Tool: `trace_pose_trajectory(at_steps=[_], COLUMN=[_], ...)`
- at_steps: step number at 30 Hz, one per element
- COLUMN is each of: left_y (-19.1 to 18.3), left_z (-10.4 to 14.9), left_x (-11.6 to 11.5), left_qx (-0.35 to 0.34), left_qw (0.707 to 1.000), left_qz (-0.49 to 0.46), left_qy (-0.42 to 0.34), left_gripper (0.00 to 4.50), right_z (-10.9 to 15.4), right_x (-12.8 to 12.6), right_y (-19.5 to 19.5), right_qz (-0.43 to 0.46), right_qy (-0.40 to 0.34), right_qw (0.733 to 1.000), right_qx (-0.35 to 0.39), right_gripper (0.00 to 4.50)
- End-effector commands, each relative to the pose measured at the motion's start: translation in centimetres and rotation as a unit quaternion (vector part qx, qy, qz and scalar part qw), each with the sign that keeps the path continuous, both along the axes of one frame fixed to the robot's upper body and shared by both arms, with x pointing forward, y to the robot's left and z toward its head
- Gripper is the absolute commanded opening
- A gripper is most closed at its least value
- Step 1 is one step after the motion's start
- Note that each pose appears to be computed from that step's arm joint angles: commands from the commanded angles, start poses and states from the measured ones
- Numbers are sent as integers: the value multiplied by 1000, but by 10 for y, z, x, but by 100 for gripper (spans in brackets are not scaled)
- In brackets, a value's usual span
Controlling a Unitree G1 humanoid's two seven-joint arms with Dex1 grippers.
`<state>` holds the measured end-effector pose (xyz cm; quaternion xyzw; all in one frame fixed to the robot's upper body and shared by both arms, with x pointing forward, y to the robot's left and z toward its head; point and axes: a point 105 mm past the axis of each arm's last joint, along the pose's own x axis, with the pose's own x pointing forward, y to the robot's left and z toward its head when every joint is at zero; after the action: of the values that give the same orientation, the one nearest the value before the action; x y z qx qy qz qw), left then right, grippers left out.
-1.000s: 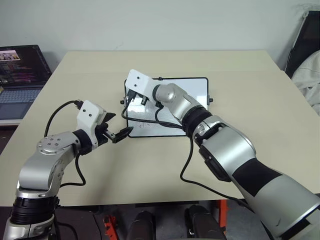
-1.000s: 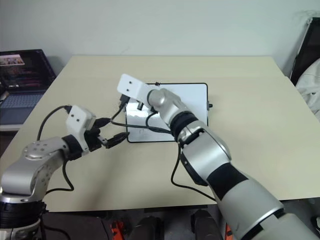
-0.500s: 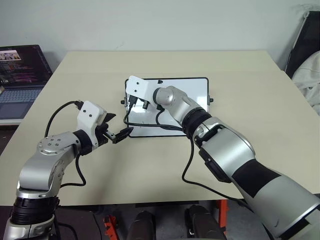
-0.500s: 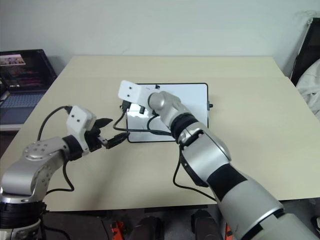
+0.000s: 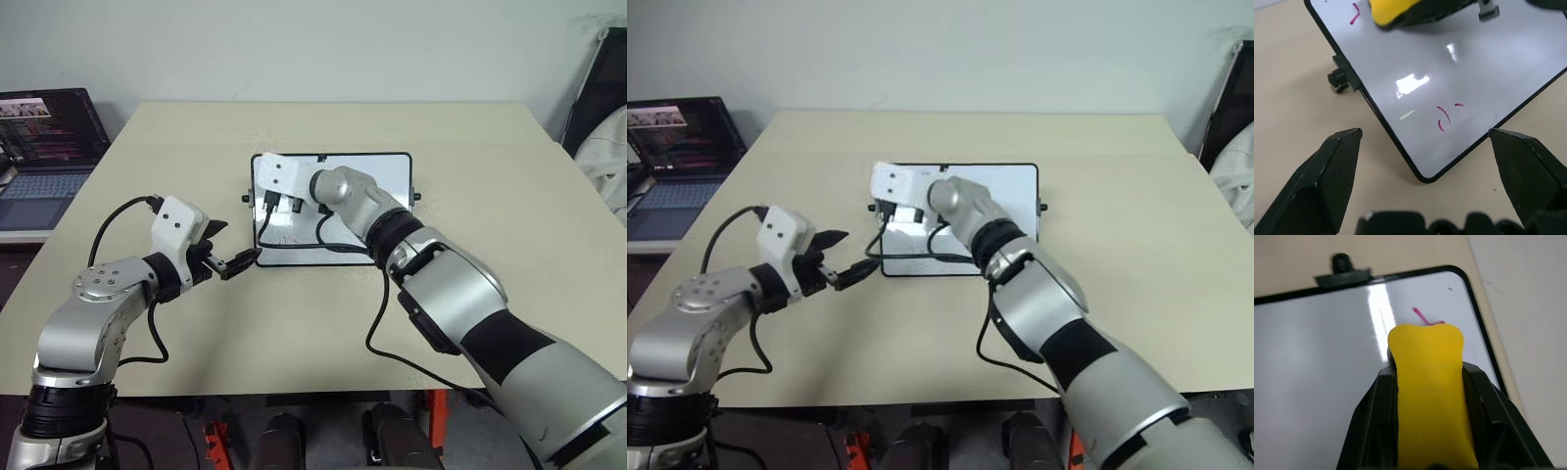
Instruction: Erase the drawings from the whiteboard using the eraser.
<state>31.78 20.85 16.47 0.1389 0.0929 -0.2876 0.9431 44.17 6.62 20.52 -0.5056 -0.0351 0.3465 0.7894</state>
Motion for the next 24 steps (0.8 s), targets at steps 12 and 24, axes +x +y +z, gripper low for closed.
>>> trace_pose_trajectory(at_steps=[12, 24], left_y=[8, 25], left_z=[5, 3], left_x=[-1, 1], left_qx=[6, 15], left_qw=[1000, 1000], left_qz=[8, 22], left_qy=[-15, -9], left_gripper=[450, 450], right_z=[-24, 11], right_x=[-13, -15], right_y=[6, 1], right_qz=[55, 94], right_qy=[68, 125], right_qw=[996, 976], right_qx=[-20, 154], right_gripper=[132, 132])
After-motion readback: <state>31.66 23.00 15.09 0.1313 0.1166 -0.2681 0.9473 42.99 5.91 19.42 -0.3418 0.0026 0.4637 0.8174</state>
